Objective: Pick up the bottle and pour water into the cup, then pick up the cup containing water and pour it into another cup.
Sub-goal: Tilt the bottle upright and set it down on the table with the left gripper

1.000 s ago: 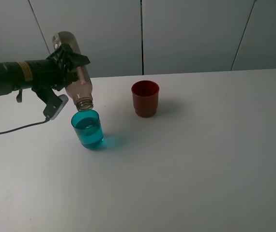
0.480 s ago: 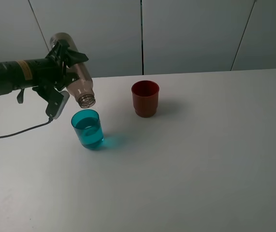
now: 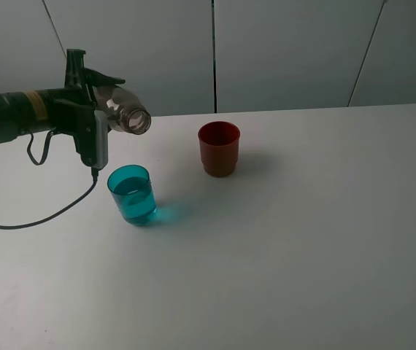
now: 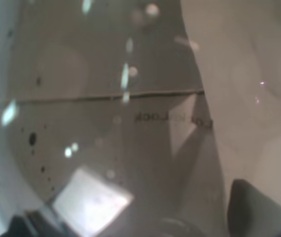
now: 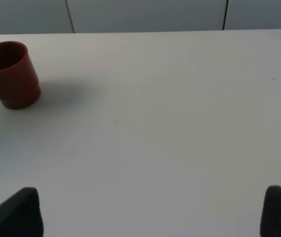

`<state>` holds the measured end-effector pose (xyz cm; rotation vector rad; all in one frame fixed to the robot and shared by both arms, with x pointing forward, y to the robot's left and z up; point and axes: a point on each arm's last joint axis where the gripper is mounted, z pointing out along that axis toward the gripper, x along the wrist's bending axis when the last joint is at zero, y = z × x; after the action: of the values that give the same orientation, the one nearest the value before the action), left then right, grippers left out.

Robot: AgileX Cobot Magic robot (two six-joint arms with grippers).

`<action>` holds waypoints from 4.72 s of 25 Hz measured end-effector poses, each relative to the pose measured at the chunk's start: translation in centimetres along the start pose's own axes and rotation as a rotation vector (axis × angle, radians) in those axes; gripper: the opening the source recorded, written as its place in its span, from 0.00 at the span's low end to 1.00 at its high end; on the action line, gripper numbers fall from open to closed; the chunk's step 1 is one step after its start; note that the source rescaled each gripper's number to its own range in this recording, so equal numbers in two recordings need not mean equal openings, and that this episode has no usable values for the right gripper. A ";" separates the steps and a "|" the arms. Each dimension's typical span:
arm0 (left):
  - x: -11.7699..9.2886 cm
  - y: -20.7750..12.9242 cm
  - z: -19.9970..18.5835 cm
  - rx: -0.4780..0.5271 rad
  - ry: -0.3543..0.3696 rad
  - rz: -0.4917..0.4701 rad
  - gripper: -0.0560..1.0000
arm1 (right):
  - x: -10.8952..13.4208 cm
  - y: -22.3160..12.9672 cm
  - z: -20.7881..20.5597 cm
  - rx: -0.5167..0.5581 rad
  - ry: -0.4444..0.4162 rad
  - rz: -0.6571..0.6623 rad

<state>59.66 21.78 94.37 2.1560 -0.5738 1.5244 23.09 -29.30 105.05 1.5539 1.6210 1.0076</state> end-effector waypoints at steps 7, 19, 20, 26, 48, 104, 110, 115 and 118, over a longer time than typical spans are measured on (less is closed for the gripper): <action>0.0 -1.3 -0.6 0.035 0.010 -0.325 0.07 | 0.0 0.0 0.0 0.000 0.000 0.000; -0.1 -2.5 -1.2 0.058 0.035 -0.900 0.07 | 0.0 0.0 0.0 0.000 0.000 0.000; 0.0 -2.5 -1.2 0.053 0.039 -0.931 0.07 | 0.0 0.0 0.0 0.000 0.000 0.000; -0.2 -2.9 -1.2 -0.010 0.076 -1.090 0.07 | 0.0 0.0 0.0 0.000 0.000 0.000; -4.5 -8.1 -0.2 -0.145 0.239 -1.389 0.07 | 0.0 0.0 0.0 0.000 0.000 0.000; -7.7 -9.4 0.7 -0.088 0.228 -1.492 0.07 | 0.0 0.0 0.0 0.000 -0.001 0.005; -7.8 -9.3 0.8 -0.095 0.214 -1.485 0.07 | 0.0 0.0 0.0 0.000 -0.002 0.005; -7.8 -9.2 0.8 -0.097 0.209 -1.483 0.07 | 0.0 0.0 0.0 0.000 -0.002 0.005; -7.8 -9.2 0.8 -0.098 0.207 -1.482 0.21 | 0.0 0.0 0.0 0.000 -0.002 0.005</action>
<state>63.03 29.51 85.72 1.5119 0.8604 0.7468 23.09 -29.30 105.05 1.5592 1.6165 1.0084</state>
